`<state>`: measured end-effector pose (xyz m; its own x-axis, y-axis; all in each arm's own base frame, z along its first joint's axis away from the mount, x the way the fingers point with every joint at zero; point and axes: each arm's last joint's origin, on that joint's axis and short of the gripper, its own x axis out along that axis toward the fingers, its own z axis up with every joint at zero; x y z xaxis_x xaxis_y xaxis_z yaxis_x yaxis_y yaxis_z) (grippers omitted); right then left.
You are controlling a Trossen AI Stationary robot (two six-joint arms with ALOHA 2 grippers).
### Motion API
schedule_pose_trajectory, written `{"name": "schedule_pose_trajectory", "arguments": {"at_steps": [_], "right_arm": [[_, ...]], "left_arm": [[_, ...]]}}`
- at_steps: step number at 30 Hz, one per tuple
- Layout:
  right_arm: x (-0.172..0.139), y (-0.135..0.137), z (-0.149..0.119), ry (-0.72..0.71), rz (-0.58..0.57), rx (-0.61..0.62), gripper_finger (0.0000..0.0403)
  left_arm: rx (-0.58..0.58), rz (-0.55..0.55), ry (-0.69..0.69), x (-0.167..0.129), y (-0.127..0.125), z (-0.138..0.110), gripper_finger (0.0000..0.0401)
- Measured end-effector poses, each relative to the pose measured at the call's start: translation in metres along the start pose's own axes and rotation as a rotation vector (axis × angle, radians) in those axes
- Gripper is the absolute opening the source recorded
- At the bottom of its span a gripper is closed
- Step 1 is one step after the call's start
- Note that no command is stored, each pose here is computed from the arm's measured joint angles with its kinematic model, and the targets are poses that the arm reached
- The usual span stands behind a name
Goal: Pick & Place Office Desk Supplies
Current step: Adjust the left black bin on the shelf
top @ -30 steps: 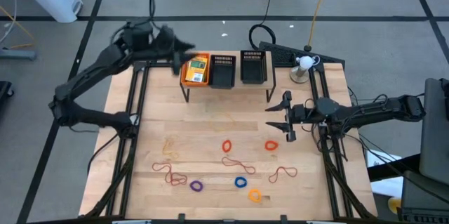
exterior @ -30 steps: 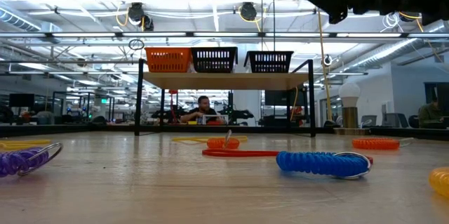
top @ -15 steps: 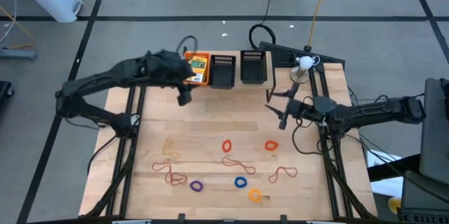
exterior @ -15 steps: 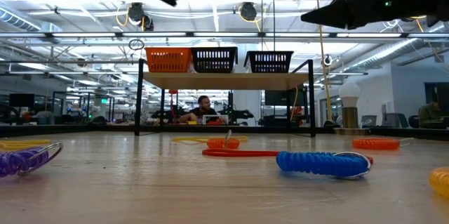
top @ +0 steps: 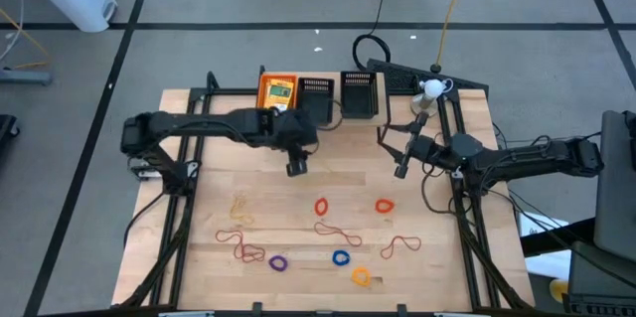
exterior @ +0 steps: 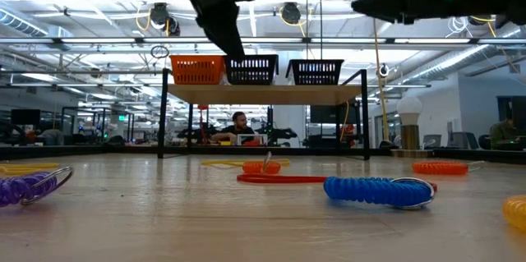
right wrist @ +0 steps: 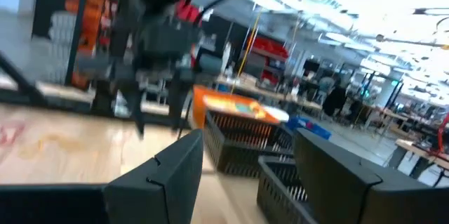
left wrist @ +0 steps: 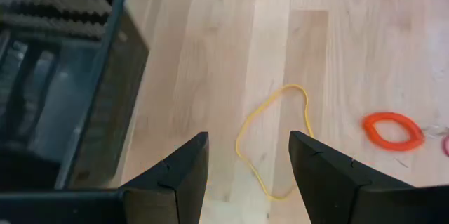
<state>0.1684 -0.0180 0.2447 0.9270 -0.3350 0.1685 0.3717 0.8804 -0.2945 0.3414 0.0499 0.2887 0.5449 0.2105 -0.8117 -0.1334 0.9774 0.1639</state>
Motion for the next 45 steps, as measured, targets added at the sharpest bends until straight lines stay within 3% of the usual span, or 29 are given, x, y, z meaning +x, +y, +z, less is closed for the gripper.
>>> {"name": "schedule_pose_trajectory", "arguments": {"at_steps": [4, 10, 40, 45], "right_arm": [[0.000, -0.001, 0.003, -0.030, -0.007, 0.048, 0.0210], [0.000, 0.000, 0.003, -0.026, -0.005, 0.074, 0.0210], [0.000, 0.000, 0.003, -0.025, -0.003, 0.069, 0.0210], [0.000, 0.001, 0.003, -0.028, 0.008, 0.064, 0.0210]], "left_arm": [[0.009, 0.017, -0.017, 0.010, -0.002, 0.003, 0.0196], [-0.035, 0.185, -0.067, 0.005, 0.003, 0.009, 0.0195], [-0.062, 0.289, -0.118, 0.000, 0.007, 0.013, 0.0195], [-0.002, 0.274, -0.220, -0.005, 0.004, 0.026, 0.0195]]}}
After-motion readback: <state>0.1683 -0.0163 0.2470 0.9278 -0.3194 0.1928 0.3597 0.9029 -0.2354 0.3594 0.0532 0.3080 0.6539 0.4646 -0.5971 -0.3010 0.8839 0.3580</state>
